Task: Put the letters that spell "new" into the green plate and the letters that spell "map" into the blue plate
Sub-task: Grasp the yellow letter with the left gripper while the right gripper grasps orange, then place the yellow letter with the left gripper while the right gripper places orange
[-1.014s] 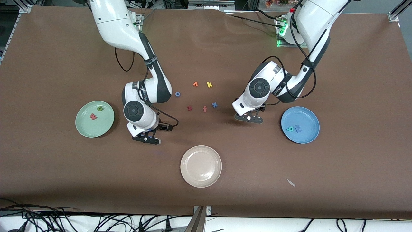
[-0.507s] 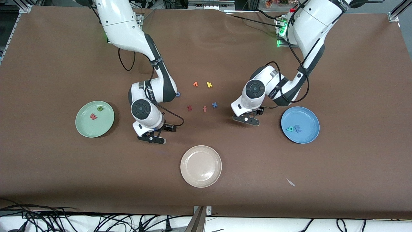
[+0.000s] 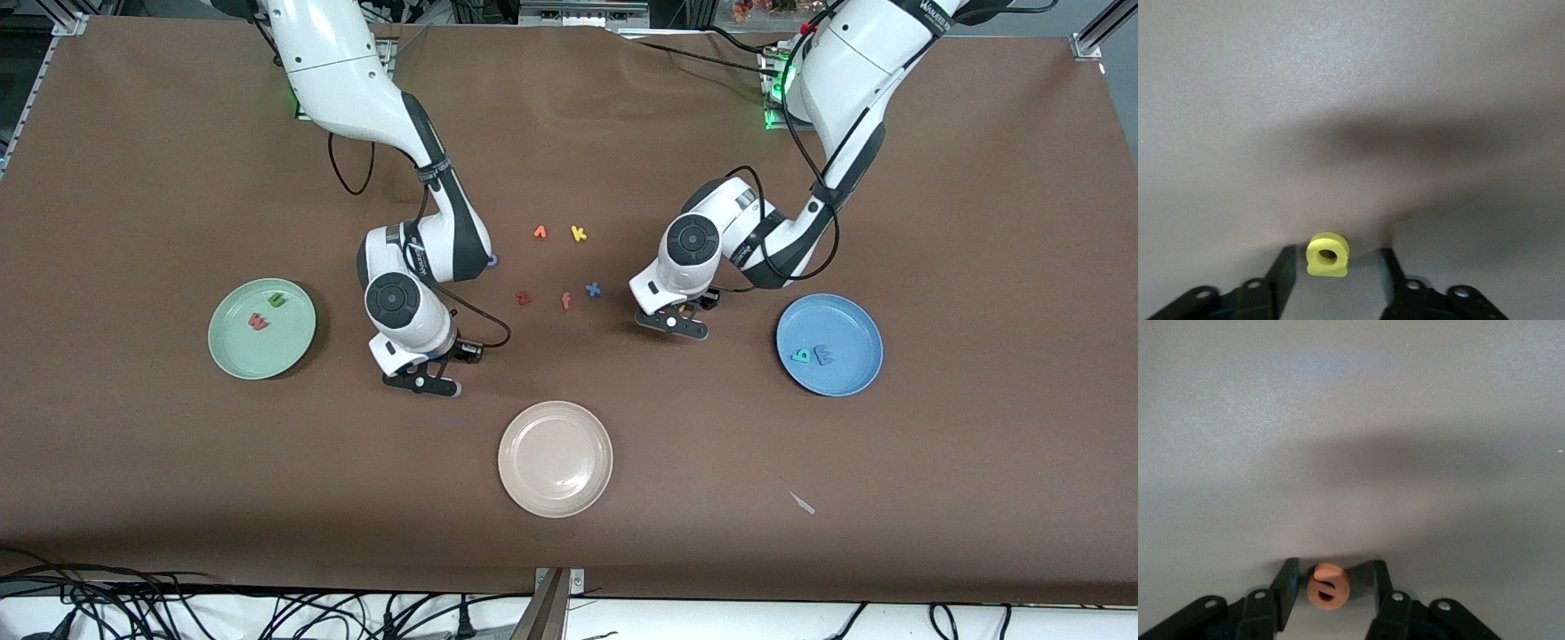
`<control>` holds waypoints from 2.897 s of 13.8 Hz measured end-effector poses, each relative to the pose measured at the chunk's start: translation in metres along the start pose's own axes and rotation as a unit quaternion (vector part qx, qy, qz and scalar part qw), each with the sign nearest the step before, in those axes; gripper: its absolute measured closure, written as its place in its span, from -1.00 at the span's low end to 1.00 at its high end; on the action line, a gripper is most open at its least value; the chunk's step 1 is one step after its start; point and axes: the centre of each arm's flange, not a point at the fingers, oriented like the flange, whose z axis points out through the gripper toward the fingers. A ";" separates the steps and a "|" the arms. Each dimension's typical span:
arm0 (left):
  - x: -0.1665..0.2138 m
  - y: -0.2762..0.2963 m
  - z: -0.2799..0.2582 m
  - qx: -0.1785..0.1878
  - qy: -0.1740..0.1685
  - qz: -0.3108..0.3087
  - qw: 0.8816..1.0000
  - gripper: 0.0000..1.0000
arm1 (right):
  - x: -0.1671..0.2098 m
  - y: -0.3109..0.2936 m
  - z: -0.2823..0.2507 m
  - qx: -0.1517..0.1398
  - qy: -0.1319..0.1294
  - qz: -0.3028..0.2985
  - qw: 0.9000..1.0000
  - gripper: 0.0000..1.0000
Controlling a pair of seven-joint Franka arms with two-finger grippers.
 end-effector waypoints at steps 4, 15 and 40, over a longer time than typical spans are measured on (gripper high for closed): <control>0.002 -0.003 -0.005 0.001 0.004 -0.004 1.000 0.44 | 0.001 0.000 -0.001 0.000 0.001 0.000 1.000 0.24; 0.017 -0.194 -0.098 0.047 -0.060 0.106 0.991 0.44 | -0.001 -0.006 -0.002 0.009 0.005 -0.003 1.000 0.43; 0.038 -0.143 -0.198 -0.006 -0.018 0.104 0.994 -1.00 | 0.021 0.303 -0.053 -0.006 -0.047 -0.188 0.981 -0.63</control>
